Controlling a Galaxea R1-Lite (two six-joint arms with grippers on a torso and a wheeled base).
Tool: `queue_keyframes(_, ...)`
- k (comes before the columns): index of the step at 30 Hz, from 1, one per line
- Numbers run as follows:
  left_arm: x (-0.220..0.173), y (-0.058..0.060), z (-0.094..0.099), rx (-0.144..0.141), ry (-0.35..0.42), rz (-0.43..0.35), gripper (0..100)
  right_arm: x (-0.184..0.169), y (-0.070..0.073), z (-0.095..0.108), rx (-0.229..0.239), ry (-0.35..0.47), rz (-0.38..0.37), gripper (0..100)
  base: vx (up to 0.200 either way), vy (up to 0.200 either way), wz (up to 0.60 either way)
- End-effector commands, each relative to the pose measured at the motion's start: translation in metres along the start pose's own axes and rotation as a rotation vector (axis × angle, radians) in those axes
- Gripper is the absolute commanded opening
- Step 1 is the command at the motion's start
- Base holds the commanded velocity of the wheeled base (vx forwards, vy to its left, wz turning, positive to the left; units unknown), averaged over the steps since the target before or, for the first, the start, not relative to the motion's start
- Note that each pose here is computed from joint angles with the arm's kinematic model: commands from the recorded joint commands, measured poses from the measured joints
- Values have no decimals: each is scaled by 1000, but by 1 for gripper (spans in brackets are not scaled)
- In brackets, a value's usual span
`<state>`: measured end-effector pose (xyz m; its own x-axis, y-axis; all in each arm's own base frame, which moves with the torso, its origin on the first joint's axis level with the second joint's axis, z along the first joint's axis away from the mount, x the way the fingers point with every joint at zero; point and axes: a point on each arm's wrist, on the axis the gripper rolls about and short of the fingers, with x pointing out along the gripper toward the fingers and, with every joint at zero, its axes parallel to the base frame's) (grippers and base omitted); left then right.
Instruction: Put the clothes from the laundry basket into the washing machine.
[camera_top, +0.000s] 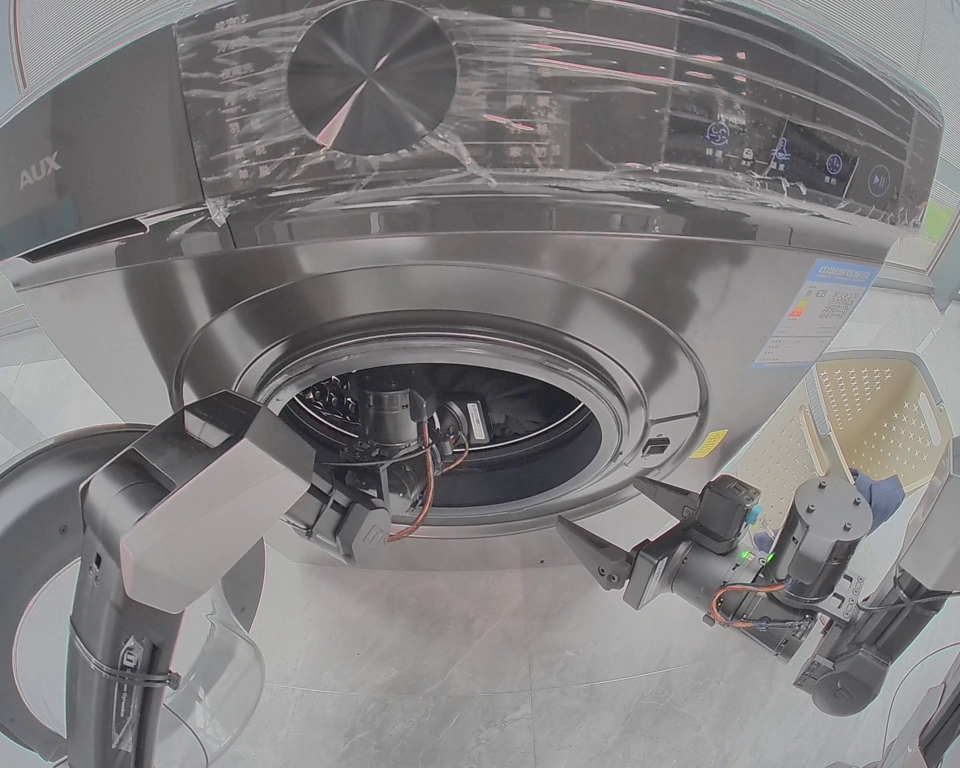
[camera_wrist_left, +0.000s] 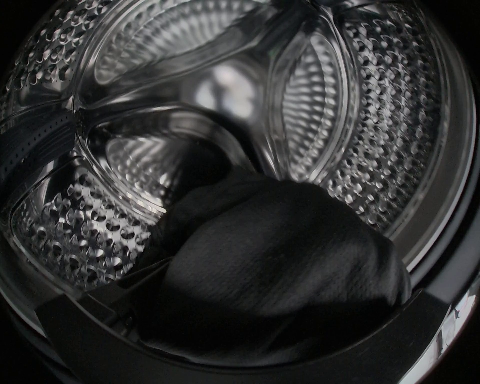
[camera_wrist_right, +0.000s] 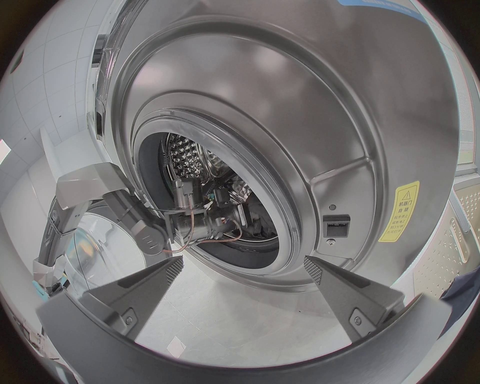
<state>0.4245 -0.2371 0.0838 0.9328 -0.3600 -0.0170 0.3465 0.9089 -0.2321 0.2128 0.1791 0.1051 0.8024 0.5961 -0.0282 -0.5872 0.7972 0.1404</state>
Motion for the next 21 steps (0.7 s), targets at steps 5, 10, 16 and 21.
queue_keyframes(5, -65, -26, 17, 37, 109, -72, 100, 0, 1, -1, 1, 3, 5, 100, 0, 0, 0)
queue_keyframes(10, -89, -28, 24, 65, 128, -79, 100, 0, 1, -1, 1, 3, 5, 100, 0, 0, 0)
queue_keyframes(16, -92, -30, 32, 74, 104, -92, 100, 0, 2, -1, 1, 3, 6, 100, 0, 0, 0)
queue_keyframes(21, -74, -29, 12, 74, 101, -101, 100, 0, 1, -1, 1, 3, 5, 100, 0, 0, 0)
